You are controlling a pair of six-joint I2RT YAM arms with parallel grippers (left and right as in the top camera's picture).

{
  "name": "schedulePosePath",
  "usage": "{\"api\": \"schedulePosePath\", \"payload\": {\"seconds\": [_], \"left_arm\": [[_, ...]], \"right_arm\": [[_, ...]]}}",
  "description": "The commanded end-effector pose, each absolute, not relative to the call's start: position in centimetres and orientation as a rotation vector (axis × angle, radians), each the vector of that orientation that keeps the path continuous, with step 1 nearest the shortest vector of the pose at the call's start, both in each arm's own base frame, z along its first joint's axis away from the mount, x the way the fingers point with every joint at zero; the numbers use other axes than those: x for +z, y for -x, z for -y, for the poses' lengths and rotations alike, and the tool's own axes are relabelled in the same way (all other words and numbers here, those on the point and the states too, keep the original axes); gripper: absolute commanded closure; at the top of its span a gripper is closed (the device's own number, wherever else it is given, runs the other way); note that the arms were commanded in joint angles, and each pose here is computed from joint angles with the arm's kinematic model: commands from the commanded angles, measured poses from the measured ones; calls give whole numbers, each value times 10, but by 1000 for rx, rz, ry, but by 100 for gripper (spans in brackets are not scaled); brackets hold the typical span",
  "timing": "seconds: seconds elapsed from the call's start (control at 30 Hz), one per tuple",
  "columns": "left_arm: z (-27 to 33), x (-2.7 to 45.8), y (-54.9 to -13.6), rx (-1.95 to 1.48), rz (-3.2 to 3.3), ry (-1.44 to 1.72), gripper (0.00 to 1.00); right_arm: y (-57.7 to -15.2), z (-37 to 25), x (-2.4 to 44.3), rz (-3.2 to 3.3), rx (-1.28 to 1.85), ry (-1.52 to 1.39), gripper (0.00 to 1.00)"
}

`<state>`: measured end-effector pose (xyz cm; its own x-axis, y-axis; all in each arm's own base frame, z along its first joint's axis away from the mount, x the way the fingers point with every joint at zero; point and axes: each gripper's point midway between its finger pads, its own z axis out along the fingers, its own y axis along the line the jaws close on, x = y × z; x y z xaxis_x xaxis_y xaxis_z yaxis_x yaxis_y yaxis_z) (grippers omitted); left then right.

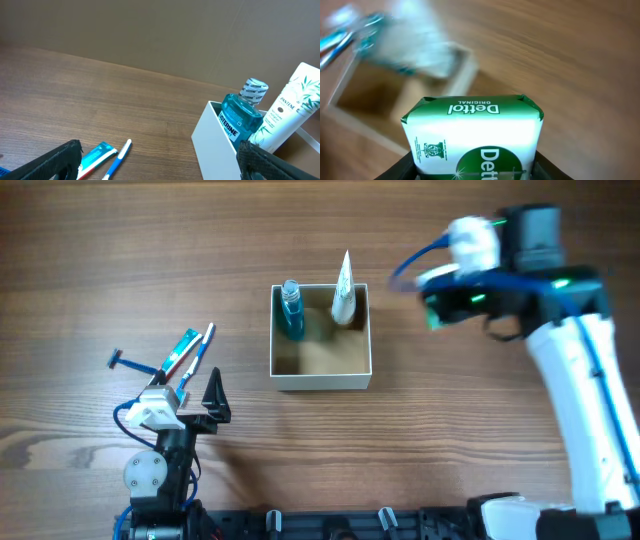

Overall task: Pack container
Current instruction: 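Carry the soap bar into the box and release it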

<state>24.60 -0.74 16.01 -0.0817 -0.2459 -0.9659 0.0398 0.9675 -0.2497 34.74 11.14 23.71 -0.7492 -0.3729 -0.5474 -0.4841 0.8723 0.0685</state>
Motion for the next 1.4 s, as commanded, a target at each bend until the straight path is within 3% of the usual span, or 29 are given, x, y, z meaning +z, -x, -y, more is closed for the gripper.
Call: {"api": "schedulePosePath", "payload": {"seconds": [0.0,0.13,0.37,0.73,1.03,1.1,1.13,1.27,1.37], "left_arm": [[4,158,-246,-234,-1636,179,0],[4,158,-246,-234,-1636,179,0],[4,158,-246,-234,-1636,179,0],[4,158,-246,-234,-1636,179,0],[4,158,-246,-234,-1636,179,0],[4,158,-246,-234,-1636,179,0],[4,158,-246,-234,-1636,179,0],[4,158,-246,-234,-1636,179,0],[4,158,-246,-234,-1636,179,0]], "right_arm": [[-327,-158,251,-2328,156,1029,96],[-302,-209,247,-2203,149,1293,96],[-285,-242,225,-2104,125,1532,96],[-304,-264,142,-2217,145,1673,96],[-315,-279,122,-2207,178,1674,95],[-316,-279,120,-2211,177,1675,66],[-316,-279,120,-2215,178,1671,58],[-316,-279,120,-2233,184,1647,36],[-316,-279,120,-2240,185,1639,26]]}}
